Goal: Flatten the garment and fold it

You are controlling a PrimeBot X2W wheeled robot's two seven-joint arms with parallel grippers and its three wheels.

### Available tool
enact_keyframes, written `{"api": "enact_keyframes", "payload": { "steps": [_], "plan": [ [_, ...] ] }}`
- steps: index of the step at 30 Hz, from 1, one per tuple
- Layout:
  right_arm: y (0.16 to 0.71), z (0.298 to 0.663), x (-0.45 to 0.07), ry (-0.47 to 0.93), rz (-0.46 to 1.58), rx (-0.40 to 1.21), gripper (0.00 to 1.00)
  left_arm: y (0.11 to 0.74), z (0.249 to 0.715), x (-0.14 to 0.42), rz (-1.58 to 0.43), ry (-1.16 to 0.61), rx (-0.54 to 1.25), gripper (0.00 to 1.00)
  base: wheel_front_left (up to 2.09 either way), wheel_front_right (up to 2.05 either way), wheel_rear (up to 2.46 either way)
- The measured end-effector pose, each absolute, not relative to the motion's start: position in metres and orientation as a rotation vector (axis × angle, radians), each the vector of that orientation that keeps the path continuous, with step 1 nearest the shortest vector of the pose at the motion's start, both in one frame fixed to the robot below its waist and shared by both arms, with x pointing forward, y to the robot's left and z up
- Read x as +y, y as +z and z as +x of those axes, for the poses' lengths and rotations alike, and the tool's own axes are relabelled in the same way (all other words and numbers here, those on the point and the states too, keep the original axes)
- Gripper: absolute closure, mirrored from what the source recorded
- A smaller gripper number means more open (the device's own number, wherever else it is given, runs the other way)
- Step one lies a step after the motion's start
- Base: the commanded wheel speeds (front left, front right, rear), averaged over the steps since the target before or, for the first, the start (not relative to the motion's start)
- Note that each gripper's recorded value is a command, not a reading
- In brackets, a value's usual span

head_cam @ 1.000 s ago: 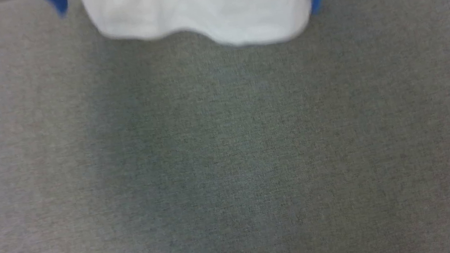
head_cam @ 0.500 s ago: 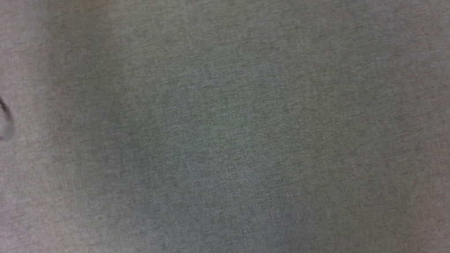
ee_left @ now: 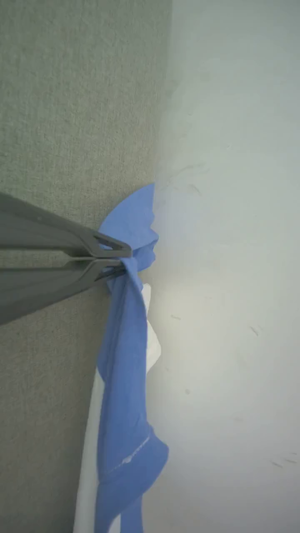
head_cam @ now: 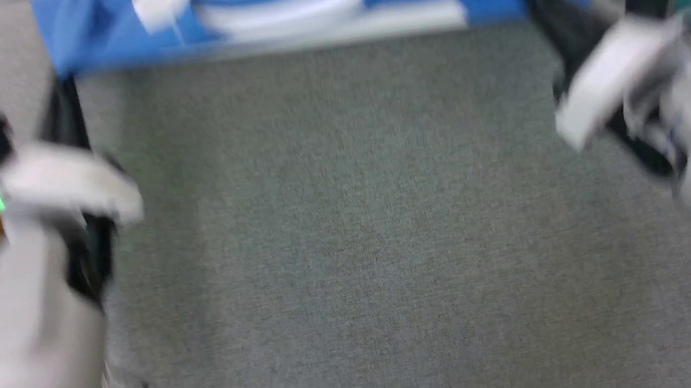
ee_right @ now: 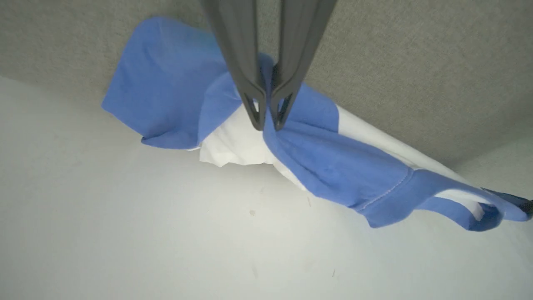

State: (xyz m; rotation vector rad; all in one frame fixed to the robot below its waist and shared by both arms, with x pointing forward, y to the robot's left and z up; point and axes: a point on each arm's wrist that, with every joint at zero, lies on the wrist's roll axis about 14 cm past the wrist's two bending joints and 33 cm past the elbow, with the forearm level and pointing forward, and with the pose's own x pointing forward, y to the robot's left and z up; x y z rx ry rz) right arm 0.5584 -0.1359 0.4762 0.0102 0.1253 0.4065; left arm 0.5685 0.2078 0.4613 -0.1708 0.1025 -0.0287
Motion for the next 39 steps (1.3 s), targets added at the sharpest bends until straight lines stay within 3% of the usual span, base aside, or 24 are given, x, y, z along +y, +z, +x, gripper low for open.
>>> {"api": "enact_keyframes", "payload": {
  "steps": [8,14,21,31,36,37,38,39],
  "plan": [
    [0.458,0.462,-0.146,0.382,0.051,0.172,1.00,0.437,0.445,0.210,-0.192,0.019,0.184,1.00,0.00,0.00,0.00],
    [0.456,0.402,-0.157,0.328,0.079,0.236,1.00,0.440,0.379,0.204,-0.190,0.025,0.269,1.00,0.00,0.00,0.00],
    [0.450,0.344,-0.154,0.287,0.090,0.329,1.00,0.412,0.306,0.199,-0.224,0.049,0.493,1.00,0.00,0.00,0.00],
    [0.415,0.289,-0.141,0.286,0.070,0.512,1.00,0.373,0.237,0.193,-0.293,0.079,0.763,1.00,0.00,0.00,0.00],
    [0.389,0.273,-0.140,0.291,0.053,0.623,0.97,0.363,0.231,0.185,-0.311,0.059,0.804,1.00,0.00,0.00,0.00],
    [0.385,0.271,-0.137,0.296,0.060,0.641,0.71,0.362,0.233,0.183,-0.318,0.050,0.801,0.89,0.00,0.00,0.00],
    [0.383,0.270,-0.135,0.302,0.063,0.650,0.48,0.361,0.235,0.181,-0.327,0.046,0.798,0.54,0.00,0.00,0.00],
    [0.382,0.270,-0.132,0.310,0.066,0.650,0.00,0.360,0.237,0.180,-0.331,0.043,0.793,0.00,0.00,0.00,0.00]
  ]
}}
